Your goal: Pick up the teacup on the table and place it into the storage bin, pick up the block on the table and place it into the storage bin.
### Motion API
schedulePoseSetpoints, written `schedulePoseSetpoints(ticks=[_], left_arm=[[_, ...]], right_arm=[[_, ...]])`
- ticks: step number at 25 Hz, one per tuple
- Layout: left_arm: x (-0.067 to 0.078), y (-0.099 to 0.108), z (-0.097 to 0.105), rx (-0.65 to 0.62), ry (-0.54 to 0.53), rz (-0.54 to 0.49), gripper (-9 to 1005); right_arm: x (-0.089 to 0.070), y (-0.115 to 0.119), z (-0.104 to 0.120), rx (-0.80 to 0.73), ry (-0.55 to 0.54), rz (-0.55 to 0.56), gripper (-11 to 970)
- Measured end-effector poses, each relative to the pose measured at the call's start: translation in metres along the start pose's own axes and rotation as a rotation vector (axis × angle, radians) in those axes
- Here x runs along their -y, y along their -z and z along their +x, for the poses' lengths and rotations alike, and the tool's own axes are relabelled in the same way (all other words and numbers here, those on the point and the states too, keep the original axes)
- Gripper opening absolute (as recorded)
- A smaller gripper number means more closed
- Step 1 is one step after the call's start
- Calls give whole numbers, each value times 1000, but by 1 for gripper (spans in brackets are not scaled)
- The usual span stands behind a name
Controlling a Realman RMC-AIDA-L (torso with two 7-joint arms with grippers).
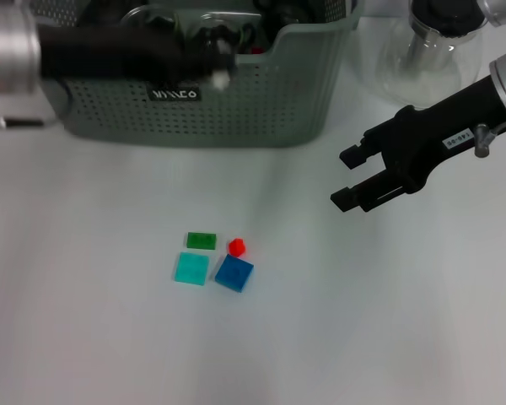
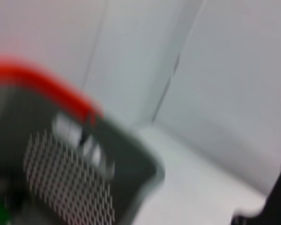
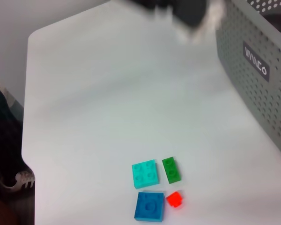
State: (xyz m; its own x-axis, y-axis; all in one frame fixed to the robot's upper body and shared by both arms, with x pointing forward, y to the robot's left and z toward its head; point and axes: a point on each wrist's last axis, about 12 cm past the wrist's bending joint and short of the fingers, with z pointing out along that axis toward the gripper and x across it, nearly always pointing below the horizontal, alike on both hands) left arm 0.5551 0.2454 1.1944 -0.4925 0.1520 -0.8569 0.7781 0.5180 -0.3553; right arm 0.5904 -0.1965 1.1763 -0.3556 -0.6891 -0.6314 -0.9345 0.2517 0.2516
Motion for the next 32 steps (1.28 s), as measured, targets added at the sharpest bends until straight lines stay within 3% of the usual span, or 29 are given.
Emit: schedulePoseSetpoints(ticks=[4, 8, 12, 17, 26, 30, 32], left_arm=[[-16, 7, -26, 105, -35, -97, 190], [-43, -5, -49, 114, -27, -235, 191], [-73, -24, -55, 86, 17, -332, 193], [-90, -41, -58, 63, 76, -349, 197], [-89, -46, -63, 98, 60, -378, 204], [-80, -27, -70, 133, 30, -331, 473], [-59, -7, -74, 186, -36, -223, 568]], right_arm=[[1, 0, 0, 2, 0, 3, 767], [1, 0, -1, 6, -1, 11, 766], [2, 0, -2, 16, -8, 18, 766], [2, -2, -4, 25, -8, 23, 767], [3, -3, -3, 29, 1, 30, 767], [3, -5, -1, 33, 9, 23, 767], [3, -6, -1, 37, 9, 26, 766]])
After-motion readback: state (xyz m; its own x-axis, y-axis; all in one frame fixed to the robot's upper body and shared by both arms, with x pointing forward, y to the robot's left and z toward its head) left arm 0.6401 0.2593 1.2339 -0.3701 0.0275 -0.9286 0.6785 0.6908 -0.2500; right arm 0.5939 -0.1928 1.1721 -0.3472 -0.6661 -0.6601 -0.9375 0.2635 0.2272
